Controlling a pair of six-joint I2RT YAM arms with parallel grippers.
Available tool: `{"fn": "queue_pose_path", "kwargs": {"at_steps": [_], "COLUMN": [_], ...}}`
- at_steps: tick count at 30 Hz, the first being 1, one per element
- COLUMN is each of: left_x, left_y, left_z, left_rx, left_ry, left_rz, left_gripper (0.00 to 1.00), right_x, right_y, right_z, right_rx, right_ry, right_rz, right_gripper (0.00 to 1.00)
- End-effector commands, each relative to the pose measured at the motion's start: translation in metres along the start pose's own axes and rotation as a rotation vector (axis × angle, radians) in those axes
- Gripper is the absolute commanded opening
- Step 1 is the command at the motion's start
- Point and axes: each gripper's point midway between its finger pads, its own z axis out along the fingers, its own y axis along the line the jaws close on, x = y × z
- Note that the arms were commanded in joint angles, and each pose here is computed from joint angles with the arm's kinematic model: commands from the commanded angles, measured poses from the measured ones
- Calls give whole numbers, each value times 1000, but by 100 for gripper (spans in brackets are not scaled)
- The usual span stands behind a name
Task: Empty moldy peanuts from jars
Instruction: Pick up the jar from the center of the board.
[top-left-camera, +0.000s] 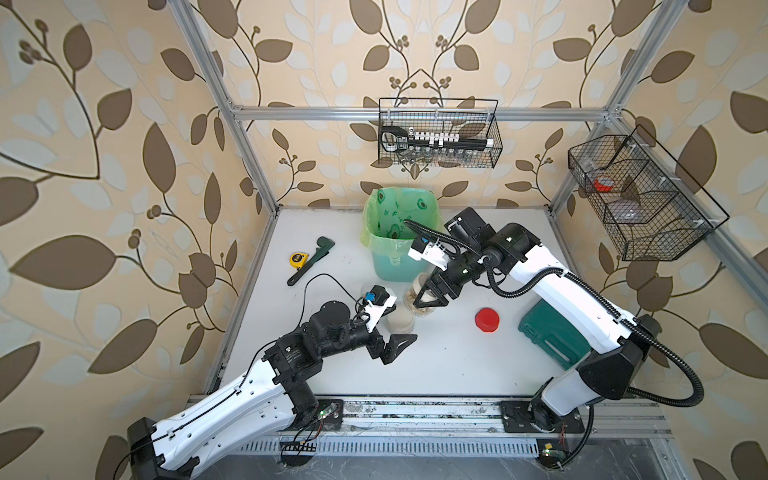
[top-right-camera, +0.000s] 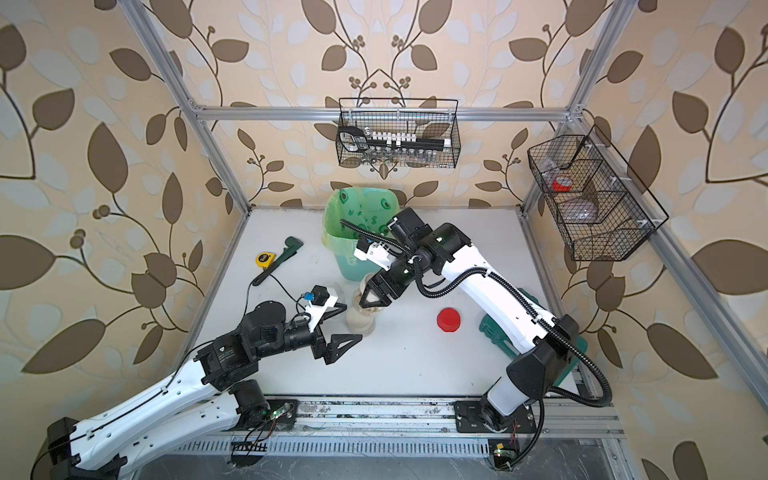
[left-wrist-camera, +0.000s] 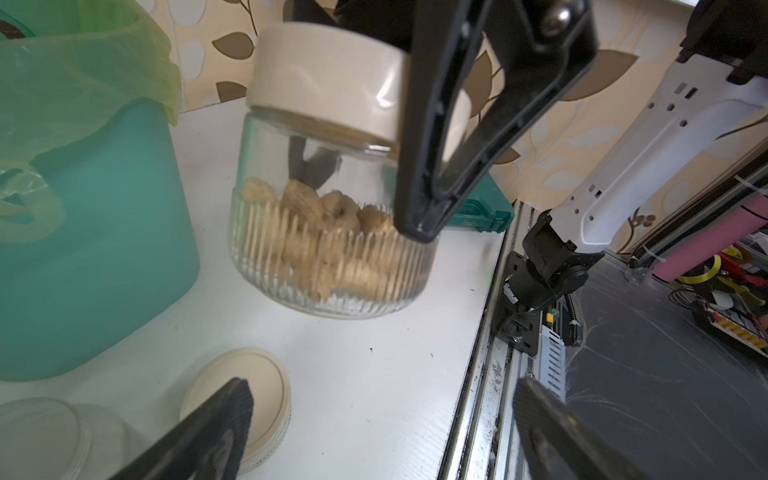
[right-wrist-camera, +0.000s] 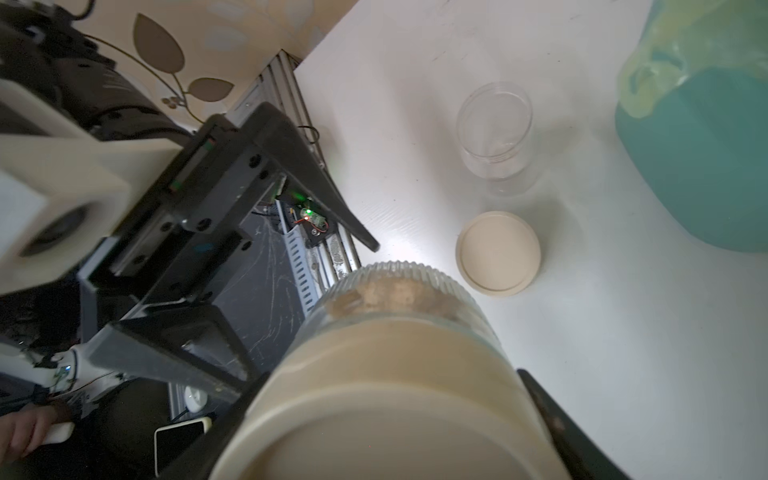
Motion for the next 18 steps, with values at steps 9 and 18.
{"fn": "queue_pose_path", "kwargs": {"at_steps": [9,18], "left_x": [-48,-47], "left_y": [-23,-27], "left_z": [3,1], "left_rx": [102,121], "left_ry": [-94,-85], "left_rz": [57,43], "left_gripper": [99,87], "right_x": [7,7], "right_y": [58,64], "right_z": [5,9], "right_rx": [-163,-185], "right_ry": [40,57], "right_rz": [-115,-126], "right_gripper": [0,0]}}
